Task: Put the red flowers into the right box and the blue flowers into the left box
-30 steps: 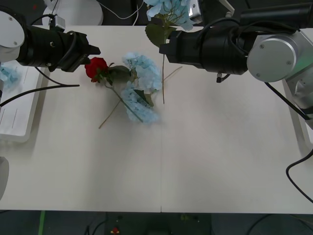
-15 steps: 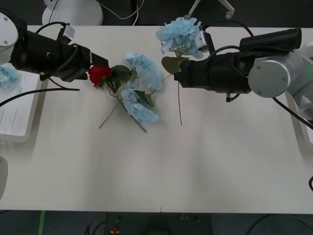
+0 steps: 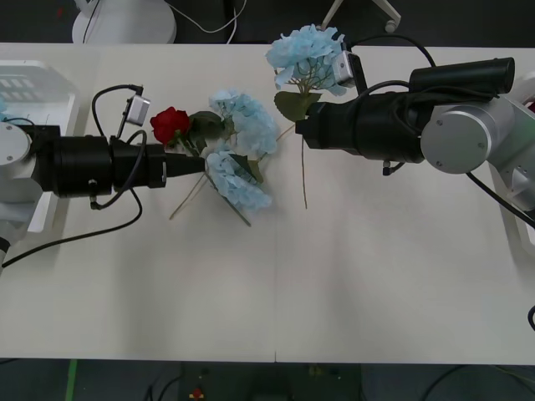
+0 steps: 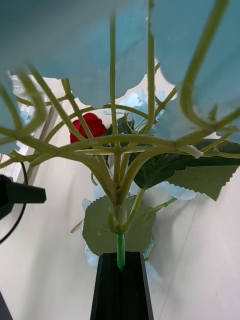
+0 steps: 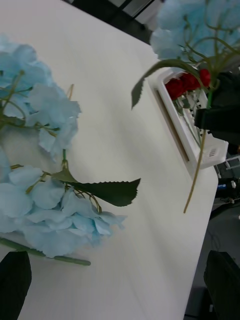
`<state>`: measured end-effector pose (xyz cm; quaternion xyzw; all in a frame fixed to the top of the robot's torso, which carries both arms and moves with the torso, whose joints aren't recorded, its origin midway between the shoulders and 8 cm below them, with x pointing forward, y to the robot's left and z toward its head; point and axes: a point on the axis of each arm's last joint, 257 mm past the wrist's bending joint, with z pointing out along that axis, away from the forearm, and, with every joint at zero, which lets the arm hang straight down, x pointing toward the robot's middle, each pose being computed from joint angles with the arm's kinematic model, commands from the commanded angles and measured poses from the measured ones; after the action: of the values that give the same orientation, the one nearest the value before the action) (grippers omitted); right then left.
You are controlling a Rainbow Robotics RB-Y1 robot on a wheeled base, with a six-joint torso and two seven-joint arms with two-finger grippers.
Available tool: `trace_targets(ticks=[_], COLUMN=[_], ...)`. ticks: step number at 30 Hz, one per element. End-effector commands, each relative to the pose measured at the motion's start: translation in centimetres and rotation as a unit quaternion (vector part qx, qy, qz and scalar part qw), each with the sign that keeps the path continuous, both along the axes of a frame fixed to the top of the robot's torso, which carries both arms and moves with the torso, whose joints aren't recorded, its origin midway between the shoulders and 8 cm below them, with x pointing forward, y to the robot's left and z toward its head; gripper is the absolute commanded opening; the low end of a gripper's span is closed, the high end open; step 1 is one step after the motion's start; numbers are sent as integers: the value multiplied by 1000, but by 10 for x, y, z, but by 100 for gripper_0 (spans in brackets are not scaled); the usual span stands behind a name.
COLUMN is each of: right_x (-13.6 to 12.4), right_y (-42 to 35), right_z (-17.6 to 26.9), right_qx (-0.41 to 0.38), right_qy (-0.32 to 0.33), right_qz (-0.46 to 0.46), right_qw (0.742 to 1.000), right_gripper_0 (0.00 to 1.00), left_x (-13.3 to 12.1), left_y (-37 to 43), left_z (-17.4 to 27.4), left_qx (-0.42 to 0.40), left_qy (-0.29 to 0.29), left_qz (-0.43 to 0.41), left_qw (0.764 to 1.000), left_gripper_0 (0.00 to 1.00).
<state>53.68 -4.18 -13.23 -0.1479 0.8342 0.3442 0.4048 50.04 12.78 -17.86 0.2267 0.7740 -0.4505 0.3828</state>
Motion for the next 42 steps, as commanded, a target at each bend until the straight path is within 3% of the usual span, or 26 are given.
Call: trace_targets(ticks=[1,7,15,25,26,27,30,32,34,35,42], right_x=[-9,-13,-19,-22,-23,-23,-23,-23,-23,-22,-21], right_y=[31,50,80,91,92,92,92,91,92,92,91], right_z=[23,29,44,49,49,49,48,48,51,51,51], right_qx=[3,14,35,42,41,41,43,43,44,44,45], right_qy=[-42,-49,-55,-56,-56,-56,-53,-53,-54,-54,-52], right_qz=[36,46,62,67,68,68,67,66,67,66,64], right_qw=[998,998,996,995,995,995,995,996,995,995,996], right_gripper_0=[0,0,0,0,0,0,0,0,0,0,0], left_x=[-19,-29,-41,-37,-36,-33,-25,-19,-15,-15,-15], left_y=[-10,-54,-116,-135,-134,-134,-130,-126,-123,-123,-120], left_z=[2,4,12,13,14,15,19,20,22,22,20], left_qx=[1,-39,-95,-105,-105,-106,-110,-110,-112,-113,-108], left_qy=[-72,-120,-127,-134,-134,-137,-142,-145,-146,-146,-146], left_qz=[-20,13,54,91,94,101,121,136,146,146,146], left_qw=[997,992,986,981,981,980,976,974,972,972,972], left_gripper_0=[100,100,100,98,94,84,75,59,10,0,0])
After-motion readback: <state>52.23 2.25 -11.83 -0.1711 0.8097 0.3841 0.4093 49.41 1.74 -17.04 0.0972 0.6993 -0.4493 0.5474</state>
